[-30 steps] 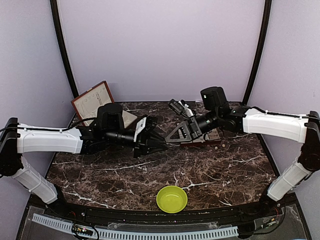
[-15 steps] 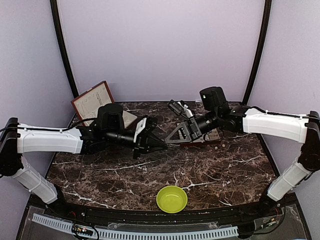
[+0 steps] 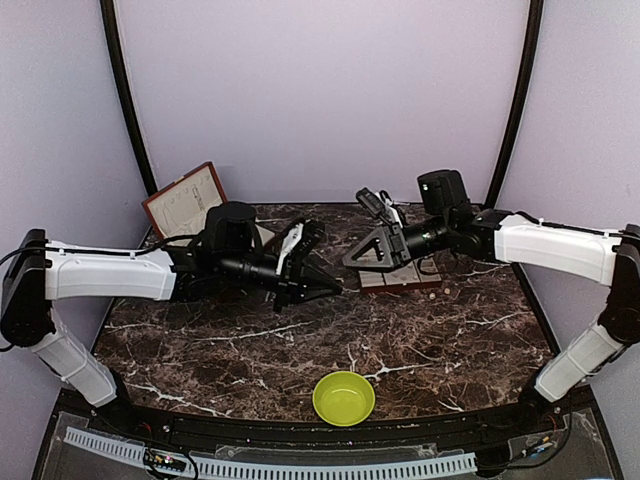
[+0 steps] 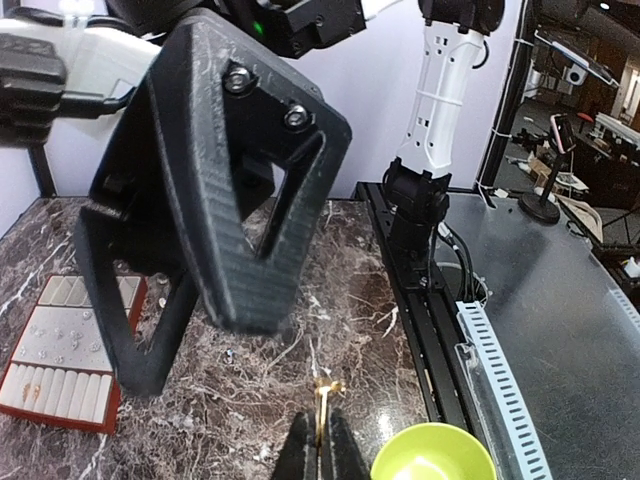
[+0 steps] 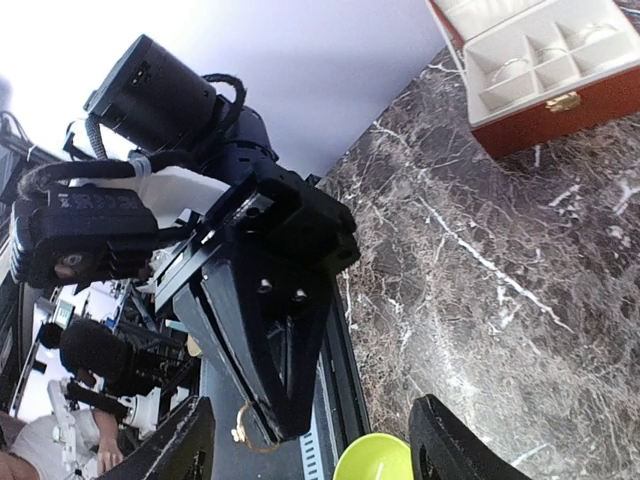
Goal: Organize the mixed jewelry
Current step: Pass from the right arm to the left, then pass from the left arm to the right
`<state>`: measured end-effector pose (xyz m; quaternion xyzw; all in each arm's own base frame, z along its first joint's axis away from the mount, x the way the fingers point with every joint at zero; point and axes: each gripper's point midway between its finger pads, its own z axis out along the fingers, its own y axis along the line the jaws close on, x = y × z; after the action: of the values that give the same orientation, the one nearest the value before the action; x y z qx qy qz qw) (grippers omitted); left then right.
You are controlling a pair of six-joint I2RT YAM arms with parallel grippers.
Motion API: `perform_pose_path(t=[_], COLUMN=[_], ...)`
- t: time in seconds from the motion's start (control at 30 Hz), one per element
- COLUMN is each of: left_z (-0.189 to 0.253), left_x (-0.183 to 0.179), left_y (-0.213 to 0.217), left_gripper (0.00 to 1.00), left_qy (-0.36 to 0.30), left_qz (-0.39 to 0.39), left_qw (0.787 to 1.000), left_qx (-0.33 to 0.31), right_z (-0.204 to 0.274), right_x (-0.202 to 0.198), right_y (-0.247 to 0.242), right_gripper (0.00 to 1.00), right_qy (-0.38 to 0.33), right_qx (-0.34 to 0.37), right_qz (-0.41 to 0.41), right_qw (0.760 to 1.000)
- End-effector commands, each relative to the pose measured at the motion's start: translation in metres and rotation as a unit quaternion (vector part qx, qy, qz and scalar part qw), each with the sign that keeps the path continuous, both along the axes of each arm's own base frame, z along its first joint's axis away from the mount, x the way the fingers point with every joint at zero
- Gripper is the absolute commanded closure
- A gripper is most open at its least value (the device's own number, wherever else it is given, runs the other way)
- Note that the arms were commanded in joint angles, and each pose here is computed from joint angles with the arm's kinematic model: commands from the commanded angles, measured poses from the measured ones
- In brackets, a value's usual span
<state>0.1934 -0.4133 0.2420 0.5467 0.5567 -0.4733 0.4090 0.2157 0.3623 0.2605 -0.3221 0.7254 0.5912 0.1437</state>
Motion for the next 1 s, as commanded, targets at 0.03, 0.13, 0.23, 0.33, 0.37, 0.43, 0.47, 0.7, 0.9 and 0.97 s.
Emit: perform_pose_path(t=[0.03, 0.13, 0.23, 0.33, 0.37, 0.43, 0.47, 0.7, 0.9, 0.97], left_z=[0.008, 0.008, 0.010, 0.007, 0.009, 0.005, 0.003, -0.013, -0.014, -0.014], left_x=[0.026, 0.039, 0.056, 0.059, 0.059, 0.055, 0.051, 0.042, 0.038, 0.037], left_y=[0.006, 0.012, 0.019, 0.021, 0.020, 0.019, 0.020, 0.023, 0.023, 0.023], left_gripper=[1.00, 1.00, 1.00, 1.00, 1.00, 1.00, 1.00, 1.00, 1.00, 1.00], left_qy=[0.073, 0.117, 0.158, 0.176, 0.172, 0.182, 0.191, 0.201, 0.206, 0.208], left_qz=[0.022, 0.021, 0.034, 0.033, 0.028, 0.013, 0.005, -0.014, -0.025, -0.028], left_qw=[0.997, 0.993, 0.987, 0.984, 0.985, 0.983, 0.981, 0.978, 0.977, 0.977], left_qx=[0.003, 0.004, 0.004, 0.018, 0.020, 0.034, 0.041, 0.052, 0.047, 0.045], right_z=[0.022, 0.023, 0.018, 0.013, 0.012, 0.010, 0.009, 0.004, -0.014, -0.015], right_x=[0.024, 0.033, 0.043, 0.047, 0.046, 0.042, 0.039, 0.014, 0.018, 0.017], right_y=[-0.026, -0.038, -0.049, -0.053, -0.052, -0.047, -0.043, -0.010, 0.000, 0.003], right_gripper=[0.28, 0.25, 0.22, 0.21, 0.21, 0.22, 0.22, 0.36, 0.37, 0.41], right_qy=[-0.048, -0.073, -0.104, -0.117, -0.118, -0.119, -0.120, -0.111, -0.113, -0.113], right_qx=[0.036, 0.025, -0.005, -0.024, -0.024, -0.023, -0.023, -0.023, -0.052, -0.052], right_qz=[-0.080, -0.126, -0.169, -0.188, -0.185, -0.171, -0.160, -0.072, -0.066, -0.061], right_qw=[0.995, 0.989, 0.980, 0.975, 0.975, 0.978, 0.979, 0.991, 0.990, 0.990])
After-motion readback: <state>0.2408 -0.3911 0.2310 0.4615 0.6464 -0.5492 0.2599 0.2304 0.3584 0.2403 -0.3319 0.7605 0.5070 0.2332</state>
